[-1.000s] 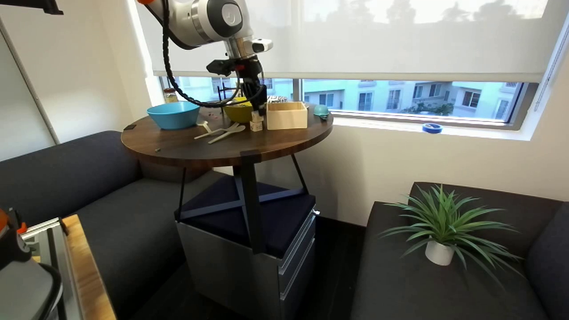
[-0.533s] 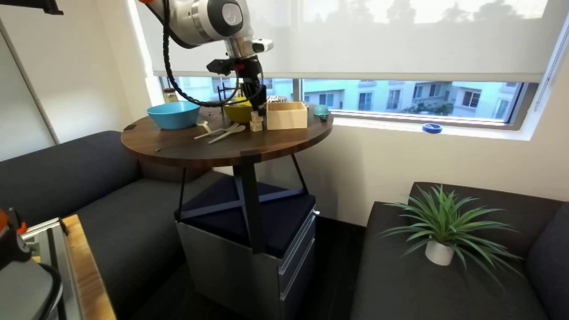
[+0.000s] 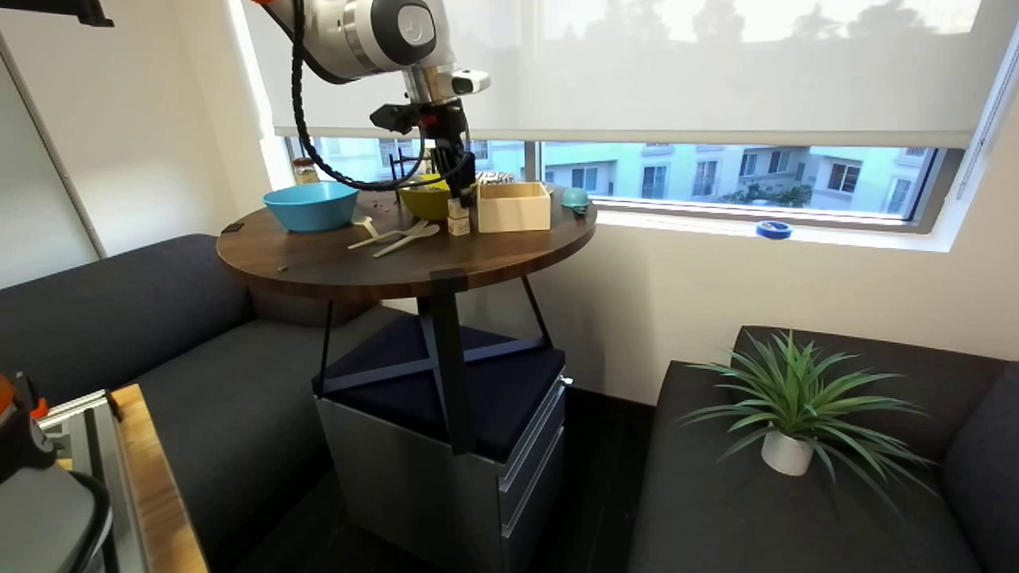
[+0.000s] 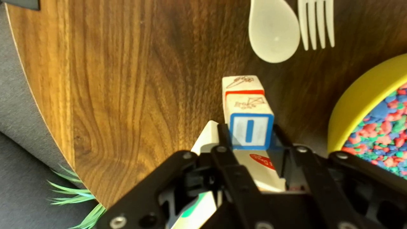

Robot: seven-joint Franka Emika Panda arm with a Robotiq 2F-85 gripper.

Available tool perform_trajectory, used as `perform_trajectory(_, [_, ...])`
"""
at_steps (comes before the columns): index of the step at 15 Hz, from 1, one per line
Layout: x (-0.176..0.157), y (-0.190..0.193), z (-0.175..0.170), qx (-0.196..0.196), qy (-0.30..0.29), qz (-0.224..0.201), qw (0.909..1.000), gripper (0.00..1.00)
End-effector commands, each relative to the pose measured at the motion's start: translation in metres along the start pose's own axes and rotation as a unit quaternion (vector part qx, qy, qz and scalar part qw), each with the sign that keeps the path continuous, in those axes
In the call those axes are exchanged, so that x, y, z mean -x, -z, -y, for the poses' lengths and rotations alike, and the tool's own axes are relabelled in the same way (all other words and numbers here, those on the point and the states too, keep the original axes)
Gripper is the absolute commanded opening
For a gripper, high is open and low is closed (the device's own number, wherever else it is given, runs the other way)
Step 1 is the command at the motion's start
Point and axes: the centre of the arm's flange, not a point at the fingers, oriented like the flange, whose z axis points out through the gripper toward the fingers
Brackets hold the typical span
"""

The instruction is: Pick up a block with a blue letter and stack it on top of the block with an orange letter

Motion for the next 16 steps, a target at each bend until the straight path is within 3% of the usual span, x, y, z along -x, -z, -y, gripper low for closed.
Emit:
perform_trajectory(1, [-0.001, -0.002, 0.004, -0.001, -0.006, 0.014, 0.9999, 0.08])
perform_trajectory(6, [-0.001, -0.002, 0.002, 0.004, -0.004, 0.016, 0.9999, 0.08])
perform_trajectory(7, [-0.001, -0.003, 0.001, -0.001, -0.001, 0.023, 0.9997, 0.58])
perform_trajectory(8, [0.000, -0.004, 0.001, -0.002, 0.002, 0.031, 0.9995, 0.59])
perform_trajectory(14, [0.001, 0.009, 0.002, -0.020, 0.018, 0.043, 0.9987, 1.00])
perform_trajectory(16, [-0.001, 0.024, 0.001, -0.019, 0.032, 0.040, 0.9985, 1.00])
